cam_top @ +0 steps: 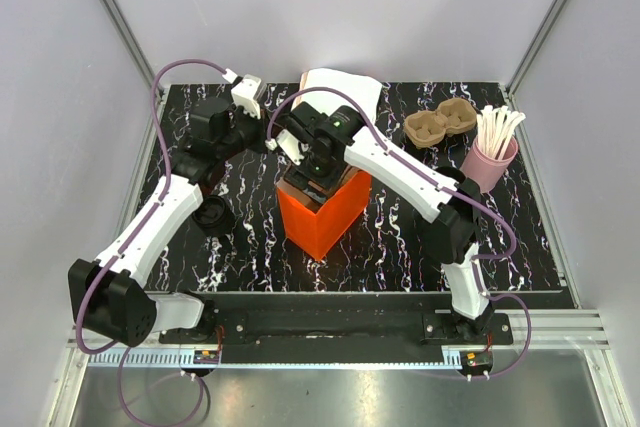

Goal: Pack the takeout coffee

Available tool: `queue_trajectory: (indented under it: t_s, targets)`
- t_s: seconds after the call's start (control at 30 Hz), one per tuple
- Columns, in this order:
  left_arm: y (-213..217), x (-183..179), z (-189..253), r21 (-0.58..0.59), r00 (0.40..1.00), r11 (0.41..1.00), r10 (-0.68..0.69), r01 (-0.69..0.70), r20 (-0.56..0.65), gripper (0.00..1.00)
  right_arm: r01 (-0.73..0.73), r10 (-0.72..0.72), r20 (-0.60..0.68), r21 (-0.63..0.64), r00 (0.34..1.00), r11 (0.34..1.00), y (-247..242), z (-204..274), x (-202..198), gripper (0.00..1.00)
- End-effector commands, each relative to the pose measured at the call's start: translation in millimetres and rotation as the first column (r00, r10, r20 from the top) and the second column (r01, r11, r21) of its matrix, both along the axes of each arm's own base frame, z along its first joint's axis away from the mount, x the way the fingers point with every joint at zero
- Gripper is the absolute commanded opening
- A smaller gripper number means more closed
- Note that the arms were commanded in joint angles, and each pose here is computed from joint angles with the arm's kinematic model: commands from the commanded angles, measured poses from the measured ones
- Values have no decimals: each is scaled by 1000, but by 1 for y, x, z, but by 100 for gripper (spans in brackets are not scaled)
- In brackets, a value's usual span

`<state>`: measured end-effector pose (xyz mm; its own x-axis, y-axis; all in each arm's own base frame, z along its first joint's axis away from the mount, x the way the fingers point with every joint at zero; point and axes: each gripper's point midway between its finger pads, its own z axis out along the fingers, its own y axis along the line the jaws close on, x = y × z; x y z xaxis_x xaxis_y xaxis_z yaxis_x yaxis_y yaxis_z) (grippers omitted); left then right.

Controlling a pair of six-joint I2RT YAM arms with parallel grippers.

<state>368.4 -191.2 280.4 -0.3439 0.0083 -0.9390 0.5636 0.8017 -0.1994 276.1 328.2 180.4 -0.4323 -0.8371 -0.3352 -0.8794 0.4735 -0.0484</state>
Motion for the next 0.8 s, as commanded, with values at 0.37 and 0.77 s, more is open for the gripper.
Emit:
queue_trajectory:
  t_s: [0.37, 0.77]
  targets:
    - [-11, 0, 24, -49, 996, 998, -29, 33, 82, 10, -131, 49, 308, 251, 950, 959, 9, 136, 13, 100]
    - [-11, -1, 29, -51, 995, 998, -35, 40, 98, 14, -243, 90, 456, 291, 886, 925, -23, 202, -9, 100]
